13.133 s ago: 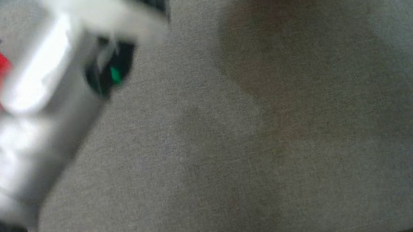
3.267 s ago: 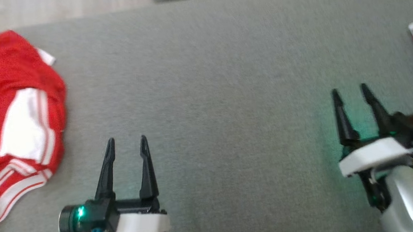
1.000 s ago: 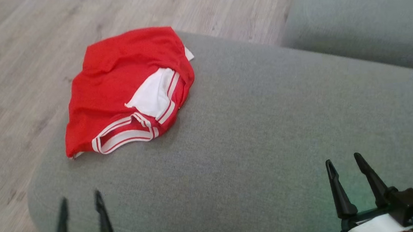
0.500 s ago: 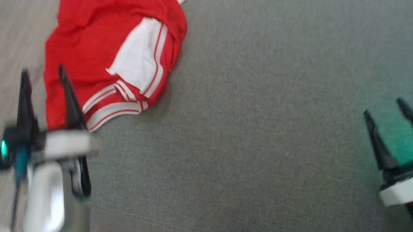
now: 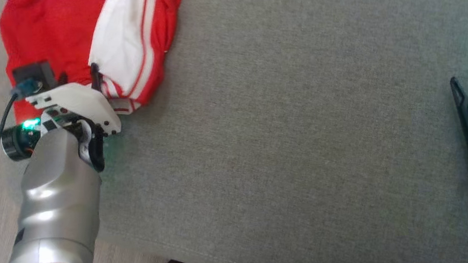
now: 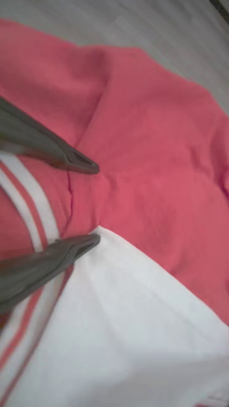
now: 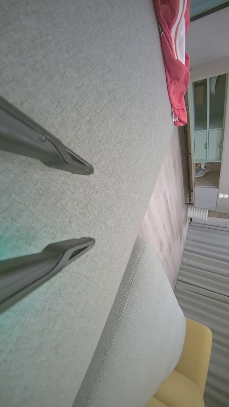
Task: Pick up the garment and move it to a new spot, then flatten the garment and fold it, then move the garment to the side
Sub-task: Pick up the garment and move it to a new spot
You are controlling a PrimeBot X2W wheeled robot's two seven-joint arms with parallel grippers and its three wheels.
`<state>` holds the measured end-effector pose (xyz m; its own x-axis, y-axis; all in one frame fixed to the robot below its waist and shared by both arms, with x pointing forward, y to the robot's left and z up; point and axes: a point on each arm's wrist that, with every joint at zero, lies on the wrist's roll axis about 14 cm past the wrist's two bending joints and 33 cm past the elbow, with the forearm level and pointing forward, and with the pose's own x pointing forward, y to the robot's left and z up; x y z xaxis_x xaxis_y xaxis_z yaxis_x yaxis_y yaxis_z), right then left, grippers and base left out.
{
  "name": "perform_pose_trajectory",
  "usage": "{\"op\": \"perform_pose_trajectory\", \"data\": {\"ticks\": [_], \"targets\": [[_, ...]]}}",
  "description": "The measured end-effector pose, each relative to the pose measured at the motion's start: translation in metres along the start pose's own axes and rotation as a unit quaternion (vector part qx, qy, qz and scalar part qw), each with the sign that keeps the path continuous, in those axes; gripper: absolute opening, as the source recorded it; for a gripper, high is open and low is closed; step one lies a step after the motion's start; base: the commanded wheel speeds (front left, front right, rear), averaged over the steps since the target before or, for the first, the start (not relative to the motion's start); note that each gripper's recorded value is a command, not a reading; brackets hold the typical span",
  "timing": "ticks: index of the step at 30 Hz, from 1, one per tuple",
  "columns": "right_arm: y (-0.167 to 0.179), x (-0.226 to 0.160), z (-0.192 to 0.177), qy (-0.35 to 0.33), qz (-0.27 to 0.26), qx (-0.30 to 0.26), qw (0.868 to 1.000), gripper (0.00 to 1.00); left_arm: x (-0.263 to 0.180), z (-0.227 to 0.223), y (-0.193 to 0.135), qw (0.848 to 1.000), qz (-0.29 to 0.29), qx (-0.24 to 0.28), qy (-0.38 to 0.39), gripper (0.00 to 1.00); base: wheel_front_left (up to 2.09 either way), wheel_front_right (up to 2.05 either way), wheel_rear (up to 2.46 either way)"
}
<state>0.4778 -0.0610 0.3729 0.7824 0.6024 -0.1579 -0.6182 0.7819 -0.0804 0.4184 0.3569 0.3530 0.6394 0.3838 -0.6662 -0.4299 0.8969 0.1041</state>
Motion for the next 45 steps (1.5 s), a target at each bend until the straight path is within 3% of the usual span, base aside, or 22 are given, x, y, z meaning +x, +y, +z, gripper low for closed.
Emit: {"op": "perform_pose_trajectory", "data": {"ticks": [2, 3, 4, 12, 19, 27, 30, 34, 35, 37, 41, 45], "targets": [[-0.003, 0.001, -0.001, -0.002, -0.003, 0.004, 1.000, 1.00, 0.006, -0.014, -0.002, 1.000, 0.002, -0.006, 0.025, 1.00, 0.00, 0.00, 0.00], [-0.004, 0.000, -0.003, -0.002, -0.005, 0.007, 1.000, 1.00, 0.009, -0.015, -0.006, 0.999, -0.005, -0.012, 0.030, 0.95, 0.00, 0.00, 0.00], [-0.005, 0.000, -0.003, -0.002, -0.007, 0.008, 1.000, 1.00, 0.012, -0.013, -0.009, 0.999, -0.010, -0.019, 0.031, 0.00, 0.00, 0.00, 0.00], [-0.009, -0.002, 0.003, -0.004, -0.028, 0.015, 0.999, 1.00, 0.006, 0.026, -0.016, 0.996, -0.031, 0.005, -0.078, 0.00, 0.00, 0.00, 0.00], [0.017, -0.016, 0.029, -0.015, -0.039, 0.047, 0.998, 1.00, -0.032, 0.121, -0.012, 0.970, -0.057, 0.050, -0.230, 0.00, 0.00, 0.00, 0.00], [0.019, -0.057, 0.079, -0.064, -0.098, 0.059, 0.991, 1.00, -0.126, 0.248, -0.083, 0.892, -0.155, 0.092, -0.415, 0.00, 0.00, 0.00, 0.00], [0.015, -0.085, 0.085, -0.067, -0.130, 0.061, 0.987, 1.00, -0.165, 0.269, -0.130, 0.864, -0.214, 0.094, -0.445, 0.00, 0.00, 0.00, 0.00], [0.004, -0.122, 0.093, -0.078, -0.180, 0.061, 0.979, 1.00, -0.233, 0.290, -0.198, 0.813, -0.311, 0.097, -0.482, 0.00, 0.00, 0.00, 0.00], [-0.003, -0.138, 0.099, -0.089, -0.205, 0.058, 0.973, 1.00, -0.265, 0.294, -0.227, 0.790, -0.353, 0.100, -0.491, 0.00, 0.00, 0.00, 0.00], [-0.009, -0.154, 0.104, -0.097, -0.228, 0.056, 0.967, 1.00, -0.289, 0.295, -0.250, 0.771, -0.387, 0.103, -0.496, 0.00, 0.00, 0.00, 0.00], [-0.019, -0.185, 0.108, -0.109, -0.273, 0.057, 0.954, 1.00, -0.316, 0.276, -0.297, 0.746, -0.448, 0.111, -0.481, 0.00, 0.00, 0.00, 0.00], [-0.028, -0.207, 0.106, -0.108, -0.306, 0.057, 0.944, 1.00, -0.316, 0.240, -0.336, 0.739, -0.493, 0.125, -0.442, 0.00, 0.00, 0.00, 0.00]]}}
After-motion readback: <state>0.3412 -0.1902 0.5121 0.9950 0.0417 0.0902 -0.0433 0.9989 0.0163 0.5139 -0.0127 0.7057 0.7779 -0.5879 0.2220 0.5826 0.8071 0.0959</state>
